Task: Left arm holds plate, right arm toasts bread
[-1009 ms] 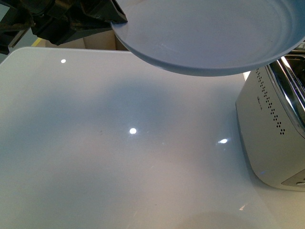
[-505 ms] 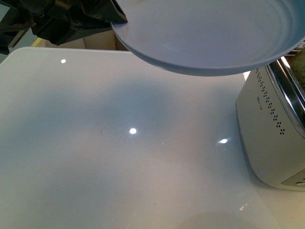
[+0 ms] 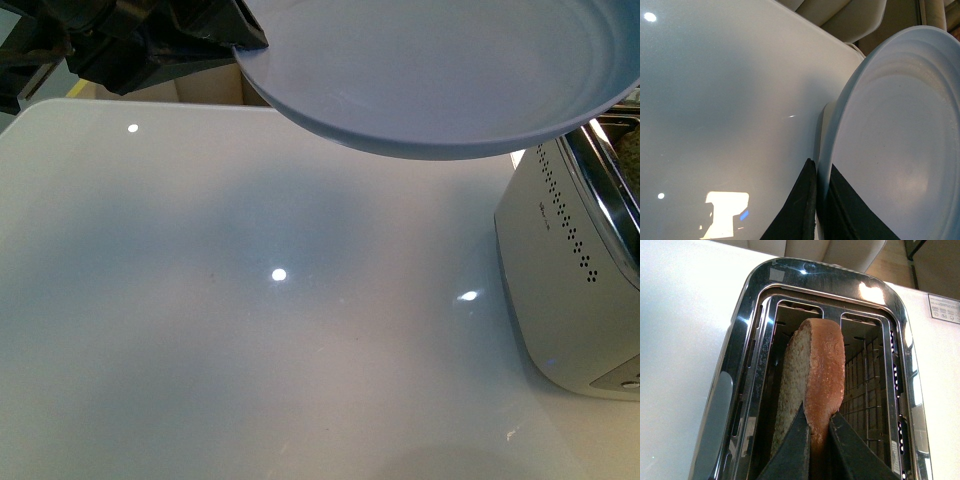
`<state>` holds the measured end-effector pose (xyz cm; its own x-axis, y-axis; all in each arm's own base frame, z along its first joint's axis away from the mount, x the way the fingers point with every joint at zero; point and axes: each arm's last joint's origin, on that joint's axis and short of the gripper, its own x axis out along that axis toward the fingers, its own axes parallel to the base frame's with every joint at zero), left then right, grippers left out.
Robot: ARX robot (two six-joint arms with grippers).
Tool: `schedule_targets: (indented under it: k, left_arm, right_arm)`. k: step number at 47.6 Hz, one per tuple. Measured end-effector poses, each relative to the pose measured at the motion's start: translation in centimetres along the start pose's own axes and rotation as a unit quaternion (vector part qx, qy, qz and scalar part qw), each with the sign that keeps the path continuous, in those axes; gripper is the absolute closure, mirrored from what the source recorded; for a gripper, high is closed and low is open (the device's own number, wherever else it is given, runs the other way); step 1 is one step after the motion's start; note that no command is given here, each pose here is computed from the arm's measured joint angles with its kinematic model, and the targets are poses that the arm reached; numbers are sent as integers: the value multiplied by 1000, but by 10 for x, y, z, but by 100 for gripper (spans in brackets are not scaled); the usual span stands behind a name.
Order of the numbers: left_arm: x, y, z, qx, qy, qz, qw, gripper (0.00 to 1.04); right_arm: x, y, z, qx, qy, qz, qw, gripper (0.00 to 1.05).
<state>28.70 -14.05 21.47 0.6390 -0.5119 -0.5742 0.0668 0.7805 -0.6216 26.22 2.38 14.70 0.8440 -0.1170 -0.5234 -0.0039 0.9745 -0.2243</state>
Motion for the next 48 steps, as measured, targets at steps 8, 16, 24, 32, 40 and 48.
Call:
schedule_targets:
  k: [8, 16, 24, 32, 40, 48]
  left_arm:
    - [0, 0, 0, 0, 0, 0, 1000, 102]
    - [0, 0, 0, 0, 0, 0, 1000, 102]
    - [0, 0, 0, 0, 0, 0, 1000, 102]
    - [0, 0, 0, 0, 0, -1, 1000, 102]
    - [-1, -1, 0, 0, -1, -1, 1000, 102]
    - [-1, -1, 0, 0, -1, -1, 1000, 102]
  right_arm:
    - [-1, 2, -9, 13, 8, 14, 1000, 70]
    - [-15, -4, -7, 30, -11, 10, 999, 44]
    - [-54, -16, 1, 52, -86, -16, 995, 14]
    - [-69, -19, 3, 59, -117, -21, 991, 9]
    - [-72, -17, -13, 90, -234, 31, 968, 30]
    - [-84, -27, -19, 100, -277, 35, 955, 52]
